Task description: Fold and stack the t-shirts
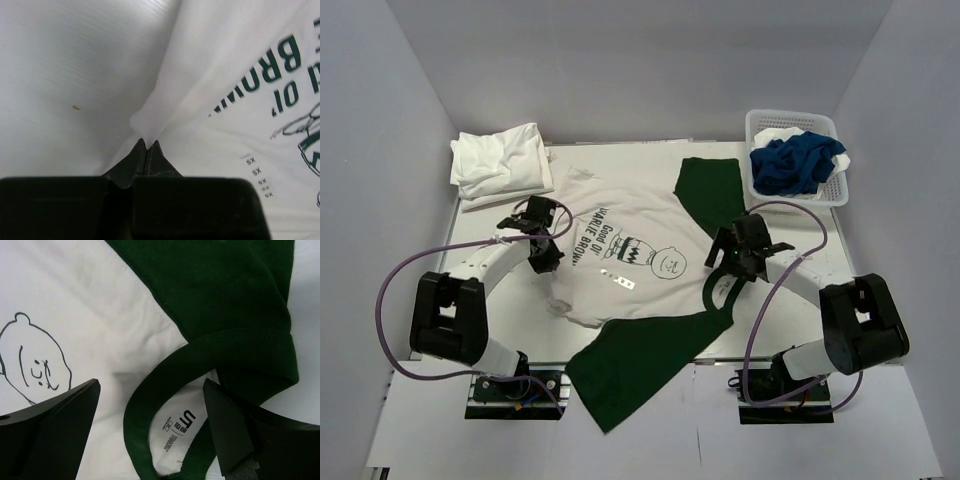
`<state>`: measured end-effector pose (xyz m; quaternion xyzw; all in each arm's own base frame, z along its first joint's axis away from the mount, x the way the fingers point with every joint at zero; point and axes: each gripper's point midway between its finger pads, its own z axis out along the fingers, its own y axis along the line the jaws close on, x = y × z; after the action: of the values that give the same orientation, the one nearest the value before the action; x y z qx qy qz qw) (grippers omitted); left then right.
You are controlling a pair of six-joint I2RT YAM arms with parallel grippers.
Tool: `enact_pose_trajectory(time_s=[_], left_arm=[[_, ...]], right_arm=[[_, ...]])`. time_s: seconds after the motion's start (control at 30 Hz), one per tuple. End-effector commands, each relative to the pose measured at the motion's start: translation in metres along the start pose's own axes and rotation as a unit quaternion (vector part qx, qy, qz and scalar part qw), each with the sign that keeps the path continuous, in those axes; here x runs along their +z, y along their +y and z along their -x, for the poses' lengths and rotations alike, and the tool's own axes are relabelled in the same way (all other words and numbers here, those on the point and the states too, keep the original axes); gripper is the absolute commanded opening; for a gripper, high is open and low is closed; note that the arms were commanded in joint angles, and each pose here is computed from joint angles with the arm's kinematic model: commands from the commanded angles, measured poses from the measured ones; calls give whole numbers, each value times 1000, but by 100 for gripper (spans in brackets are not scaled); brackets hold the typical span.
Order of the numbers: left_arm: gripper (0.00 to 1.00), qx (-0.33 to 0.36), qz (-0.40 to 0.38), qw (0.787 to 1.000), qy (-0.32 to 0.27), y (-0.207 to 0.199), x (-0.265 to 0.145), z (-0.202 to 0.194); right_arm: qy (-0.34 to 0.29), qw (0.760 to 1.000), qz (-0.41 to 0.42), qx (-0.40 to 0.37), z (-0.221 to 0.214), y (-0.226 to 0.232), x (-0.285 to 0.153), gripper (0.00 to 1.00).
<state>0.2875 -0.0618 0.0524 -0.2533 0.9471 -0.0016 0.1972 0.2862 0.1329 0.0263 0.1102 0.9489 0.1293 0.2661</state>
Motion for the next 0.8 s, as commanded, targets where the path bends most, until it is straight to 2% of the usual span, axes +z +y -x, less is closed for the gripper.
enact_pose_trajectory(time_s=[0.0, 0.13, 0.2, 0.3, 0.37, 0.43, 0.47, 0.5, 0.53, 0.6, 0.7, 0.77], left_arm=[[0, -26, 26, 998, -51, 10, -16, 20], [0, -55, 65, 992, -96, 27, -33, 44], [0, -62, 85, 985, -136, 31, -42, 64], [3, -63, 103, 981, -154, 31, -49, 84], [7, -62, 142, 977, -149, 39, -49, 91], [18, -79, 178, 969, -150, 53, -46, 91], [30, -78, 207, 963, -155, 65, -48, 94], [79, -82, 222, 960, -151, 69, -44, 92], [99, -91, 237, 955, -152, 76, -44, 94], [99, -99, 243, 955, -136, 79, -45, 90], [99, -78, 145, 979, -118, 44, -37, 94], [99, -70, 109, 984, -118, 32, -37, 95]], right_arm=[[50, 995, -83, 16, -29, -51, 2, 90], [64, 993, -90, 37, -27, -67, 5, 90], [71, 995, -66, 37, -27, -61, 7, 90], [64, 995, -69, 29, -17, -65, 11, 90], [74, 993, -91, 18, -18, -73, 12, 90], [65, 992, -108, 27, -16, -81, 10, 90], [66, 992, -104, 26, -20, -81, 11, 90], [61, 992, -106, 30, -18, -82, 11, 90], [58, 992, -106, 29, -15, -82, 10, 90], [52, 992, -114, 32, -11, -83, 8, 90], [31, 994, -99, 18, 2, -75, 1, 90], [19, 996, -92, 0, 7, -71, -5, 90]])
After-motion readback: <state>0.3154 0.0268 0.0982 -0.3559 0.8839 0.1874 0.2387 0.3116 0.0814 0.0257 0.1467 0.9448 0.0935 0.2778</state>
